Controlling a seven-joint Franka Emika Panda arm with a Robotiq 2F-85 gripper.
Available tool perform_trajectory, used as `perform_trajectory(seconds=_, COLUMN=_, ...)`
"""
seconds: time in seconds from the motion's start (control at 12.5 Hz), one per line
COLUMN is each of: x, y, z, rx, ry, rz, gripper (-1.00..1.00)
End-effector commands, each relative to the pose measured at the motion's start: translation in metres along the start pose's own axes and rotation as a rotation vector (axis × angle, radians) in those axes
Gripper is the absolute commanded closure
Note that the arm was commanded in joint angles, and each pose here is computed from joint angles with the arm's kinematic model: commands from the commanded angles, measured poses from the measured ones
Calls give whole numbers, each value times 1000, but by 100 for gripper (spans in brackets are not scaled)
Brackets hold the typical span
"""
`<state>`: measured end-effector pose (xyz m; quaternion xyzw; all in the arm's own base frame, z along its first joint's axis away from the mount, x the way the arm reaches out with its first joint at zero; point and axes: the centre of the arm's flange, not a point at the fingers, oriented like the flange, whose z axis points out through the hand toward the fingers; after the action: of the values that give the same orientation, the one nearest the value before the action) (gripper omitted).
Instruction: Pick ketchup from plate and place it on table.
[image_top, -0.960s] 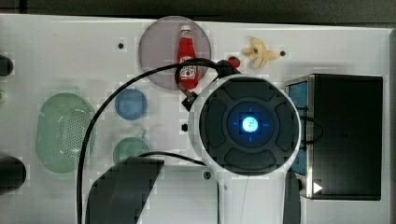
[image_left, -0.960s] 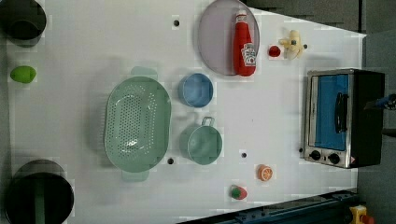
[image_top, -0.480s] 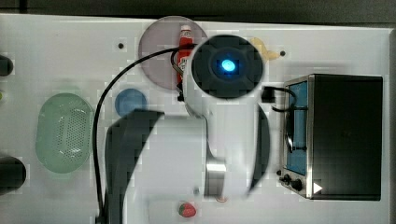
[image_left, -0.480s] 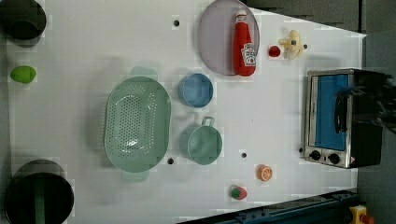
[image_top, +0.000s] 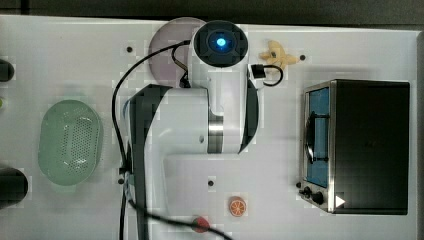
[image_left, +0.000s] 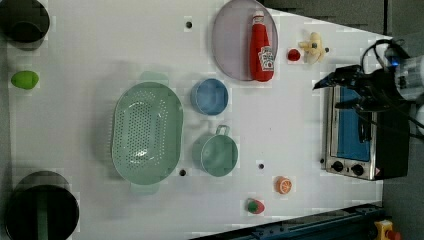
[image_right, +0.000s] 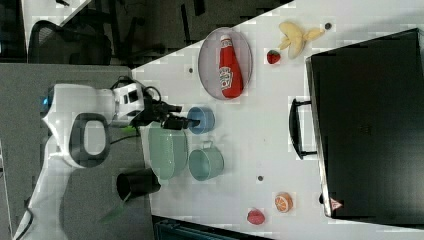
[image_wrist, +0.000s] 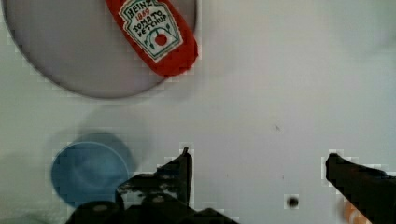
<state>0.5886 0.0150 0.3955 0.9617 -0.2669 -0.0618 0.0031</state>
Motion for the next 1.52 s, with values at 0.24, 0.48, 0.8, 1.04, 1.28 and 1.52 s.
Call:
perform_trajectory(seconds=0.24, x=32, y=-17, z=16, rx=37, ry=48, rz=-258, gripper=-100)
perform_trajectory(seconds=0.48, x=54, y=-32, z=45, rx=46, ry=53, rz=-383, gripper=-100)
perform_trajectory(seconds=0.8, x=77, y=-48, z=89, rx=50, ry=30, rz=-423, gripper=-100)
perform_trajectory(seconds=1.04, x=90, y=-62, z=119, rx=56, ry=34, rz=-450, gripper=-100)
perform_trajectory(seconds=1.28, x=101, y=-75, z=154, rx=72, ry=67, rz=-498, gripper=-100)
perform_trajectory(seconds=1.52, x=109, y=-86, z=183, rx=81, ry=127, rz=-515, gripper=-100)
